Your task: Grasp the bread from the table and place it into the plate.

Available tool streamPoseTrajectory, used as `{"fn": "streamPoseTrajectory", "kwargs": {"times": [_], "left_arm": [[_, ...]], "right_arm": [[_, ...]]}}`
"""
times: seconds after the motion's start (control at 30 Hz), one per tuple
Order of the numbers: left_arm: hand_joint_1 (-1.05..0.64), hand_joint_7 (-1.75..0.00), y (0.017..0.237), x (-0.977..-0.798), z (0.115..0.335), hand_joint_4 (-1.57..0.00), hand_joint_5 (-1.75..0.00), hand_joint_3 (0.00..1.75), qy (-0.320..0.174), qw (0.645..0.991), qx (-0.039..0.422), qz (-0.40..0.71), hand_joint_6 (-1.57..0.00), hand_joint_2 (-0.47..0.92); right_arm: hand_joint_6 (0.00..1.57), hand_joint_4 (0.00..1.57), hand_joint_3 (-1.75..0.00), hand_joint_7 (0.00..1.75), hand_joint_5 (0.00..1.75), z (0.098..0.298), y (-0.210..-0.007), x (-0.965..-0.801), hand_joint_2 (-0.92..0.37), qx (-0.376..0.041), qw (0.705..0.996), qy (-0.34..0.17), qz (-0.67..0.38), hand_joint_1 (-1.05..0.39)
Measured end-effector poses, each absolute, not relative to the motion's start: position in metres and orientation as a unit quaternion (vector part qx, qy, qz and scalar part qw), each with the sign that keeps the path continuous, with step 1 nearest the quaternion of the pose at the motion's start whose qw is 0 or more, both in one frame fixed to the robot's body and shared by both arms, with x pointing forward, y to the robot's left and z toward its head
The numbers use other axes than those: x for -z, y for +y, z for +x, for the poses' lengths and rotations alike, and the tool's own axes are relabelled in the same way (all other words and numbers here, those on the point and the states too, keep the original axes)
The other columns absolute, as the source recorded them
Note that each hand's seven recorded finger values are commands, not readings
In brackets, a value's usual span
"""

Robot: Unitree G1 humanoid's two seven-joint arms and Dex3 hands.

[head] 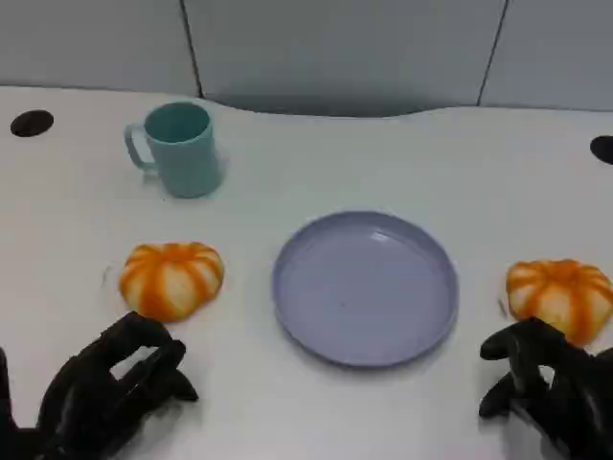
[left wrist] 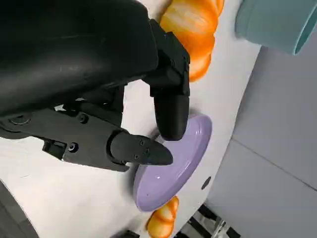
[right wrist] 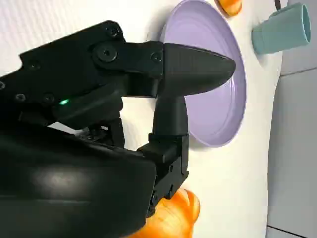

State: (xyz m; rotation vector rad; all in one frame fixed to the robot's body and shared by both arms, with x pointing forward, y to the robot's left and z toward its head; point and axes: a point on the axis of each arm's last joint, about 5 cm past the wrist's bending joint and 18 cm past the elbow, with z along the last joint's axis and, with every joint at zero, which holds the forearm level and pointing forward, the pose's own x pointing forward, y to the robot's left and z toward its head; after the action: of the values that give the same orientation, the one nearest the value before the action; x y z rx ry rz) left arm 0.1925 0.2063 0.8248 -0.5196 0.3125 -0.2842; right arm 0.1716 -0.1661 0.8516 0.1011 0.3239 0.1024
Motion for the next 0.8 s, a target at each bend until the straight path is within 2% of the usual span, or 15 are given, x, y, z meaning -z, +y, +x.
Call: {"fn": "streamPoseTrajectory", "kwargs": {"times": [0.67,0.7,0.8], "left_arm": [[-0.35,-1.75,0.207,-0.827,0.193,-0.6,-1.75,0.13,0.148,0.946,0.14,-0.253,-0.43,0.92],[-0.36,-1.75,0.207,-0.829,0.193,-0.61,-1.75,0.13,0.137,0.952,0.138,-0.235,-0.44,0.92],[-0.36,-1.75,0.206,-0.844,0.193,-0.65,-1.75,0.12,0.049,0.981,0.131,-0.132,-0.46,0.92]], "right_arm": [[0.38,0.52,-0.6,1.65,1.75,0.172,-0.166,-0.852,-0.92,-0.05,0.984,0.162,0.05,-0.29],[0.38,0.52,-0.6,1.65,1.75,0.172,-0.166,-0.852,-0.92,-0.051,0.984,0.162,0.05,-0.29],[0.38,0.52,-0.6,1.65,1.75,0.172,-0.165,-0.852,-0.92,-0.051,0.984,0.161,0.051,-0.29]]}}
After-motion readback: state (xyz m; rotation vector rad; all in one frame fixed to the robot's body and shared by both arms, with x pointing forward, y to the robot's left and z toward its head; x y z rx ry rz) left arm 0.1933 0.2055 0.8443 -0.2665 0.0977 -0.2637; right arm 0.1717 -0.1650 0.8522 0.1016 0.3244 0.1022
